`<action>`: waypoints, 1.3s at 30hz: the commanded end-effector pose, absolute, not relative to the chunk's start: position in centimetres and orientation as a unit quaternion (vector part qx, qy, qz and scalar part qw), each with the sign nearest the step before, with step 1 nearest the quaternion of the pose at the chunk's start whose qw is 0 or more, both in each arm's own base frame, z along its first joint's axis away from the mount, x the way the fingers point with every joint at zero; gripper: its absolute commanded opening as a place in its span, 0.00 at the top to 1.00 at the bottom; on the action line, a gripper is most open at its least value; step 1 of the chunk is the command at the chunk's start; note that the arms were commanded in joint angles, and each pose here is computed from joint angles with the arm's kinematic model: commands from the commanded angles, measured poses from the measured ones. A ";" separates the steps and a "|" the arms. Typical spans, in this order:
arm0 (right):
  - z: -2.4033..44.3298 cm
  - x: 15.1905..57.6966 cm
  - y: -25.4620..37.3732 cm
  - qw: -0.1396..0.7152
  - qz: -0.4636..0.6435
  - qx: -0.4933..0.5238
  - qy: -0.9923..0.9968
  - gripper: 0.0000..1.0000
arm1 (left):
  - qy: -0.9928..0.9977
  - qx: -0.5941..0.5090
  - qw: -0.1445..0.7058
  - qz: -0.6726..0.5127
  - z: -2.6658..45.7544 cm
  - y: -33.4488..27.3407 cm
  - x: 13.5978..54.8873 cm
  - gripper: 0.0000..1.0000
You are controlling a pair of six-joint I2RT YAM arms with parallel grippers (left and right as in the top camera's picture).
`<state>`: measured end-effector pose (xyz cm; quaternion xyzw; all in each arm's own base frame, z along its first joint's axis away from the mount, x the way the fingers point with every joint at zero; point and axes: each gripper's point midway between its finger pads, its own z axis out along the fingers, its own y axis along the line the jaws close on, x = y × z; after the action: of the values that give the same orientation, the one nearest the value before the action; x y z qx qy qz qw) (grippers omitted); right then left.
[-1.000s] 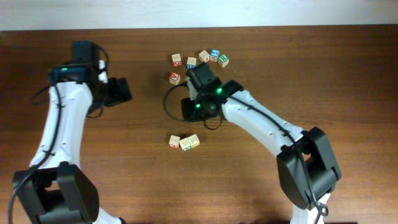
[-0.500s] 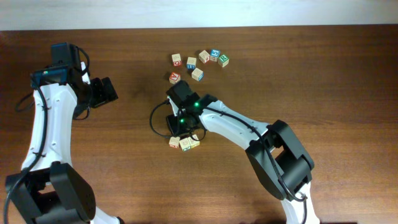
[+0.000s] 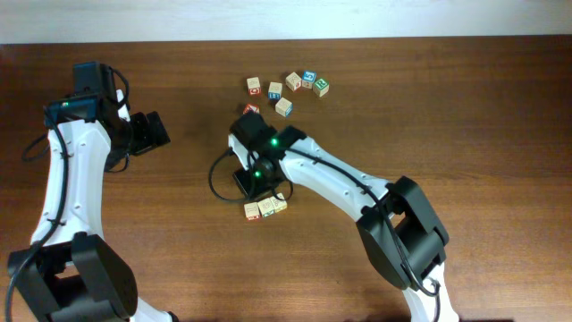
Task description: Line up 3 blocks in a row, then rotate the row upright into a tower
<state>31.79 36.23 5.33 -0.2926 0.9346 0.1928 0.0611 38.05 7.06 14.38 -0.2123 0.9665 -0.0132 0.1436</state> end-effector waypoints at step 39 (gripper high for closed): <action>-1.6 26.9 31.9 -0.086 0.077 -0.094 0.989 0.87 | 0.968 -0.204 0.147 -0.027 14.7 6.6 38.4 0.01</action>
<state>26.65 32.55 -0.04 -0.1083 0.9877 0.0848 -0.0742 38.07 6.90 14.38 -0.2116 0.9666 -0.0179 0.1433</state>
